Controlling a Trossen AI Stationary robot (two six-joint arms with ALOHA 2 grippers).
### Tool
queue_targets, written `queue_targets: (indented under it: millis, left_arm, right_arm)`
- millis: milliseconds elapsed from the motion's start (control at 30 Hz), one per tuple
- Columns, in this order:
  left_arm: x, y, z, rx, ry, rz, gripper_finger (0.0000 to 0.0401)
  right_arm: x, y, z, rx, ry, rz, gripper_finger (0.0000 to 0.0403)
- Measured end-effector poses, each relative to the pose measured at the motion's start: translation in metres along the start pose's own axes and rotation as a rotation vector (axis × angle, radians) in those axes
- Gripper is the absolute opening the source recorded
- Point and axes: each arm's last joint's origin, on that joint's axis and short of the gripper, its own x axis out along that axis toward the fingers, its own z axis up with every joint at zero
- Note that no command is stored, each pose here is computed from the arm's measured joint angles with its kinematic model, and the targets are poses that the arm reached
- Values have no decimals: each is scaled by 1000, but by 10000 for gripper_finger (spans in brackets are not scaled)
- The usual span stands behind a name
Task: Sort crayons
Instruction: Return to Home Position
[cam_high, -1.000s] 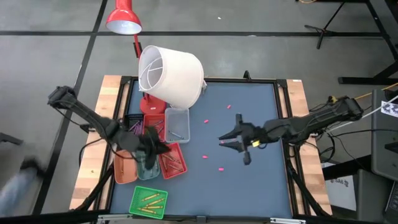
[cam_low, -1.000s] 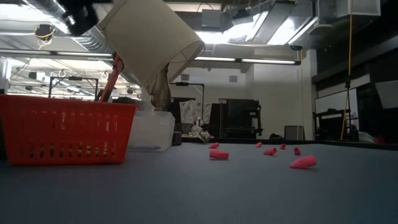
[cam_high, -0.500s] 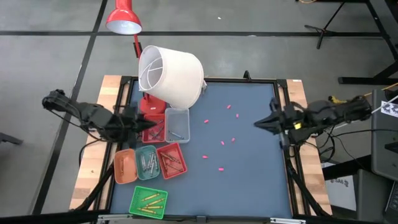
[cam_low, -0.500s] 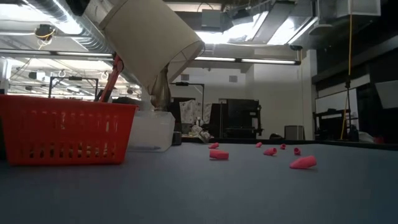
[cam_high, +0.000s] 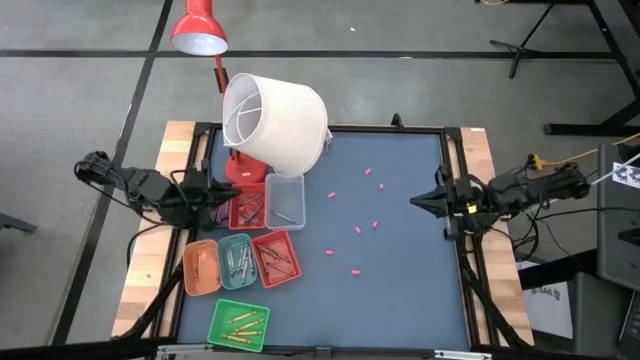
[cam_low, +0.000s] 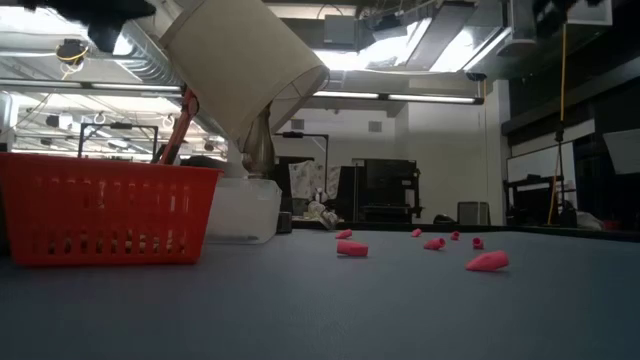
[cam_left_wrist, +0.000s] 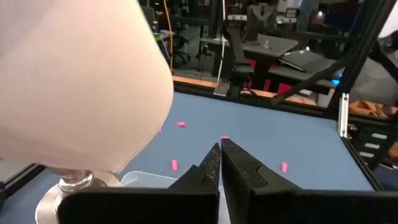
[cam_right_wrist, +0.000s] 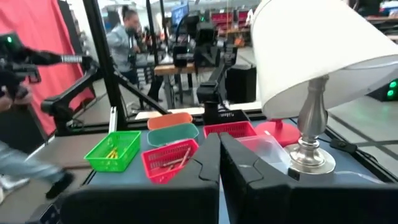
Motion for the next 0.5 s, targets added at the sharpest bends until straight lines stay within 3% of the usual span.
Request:
queue_targets:
  millis: [300, 500]
  left_arm:
    - [0, 10, -45, 19, -96, -2, 0]
    - [-5, 17, -59, 35, -147, -4, 0]
  right_arm:
    - [-5, -7, -53, 30, -94, 11, 2]
    - [-9, -10, -78, 53, -173, 18, 2]
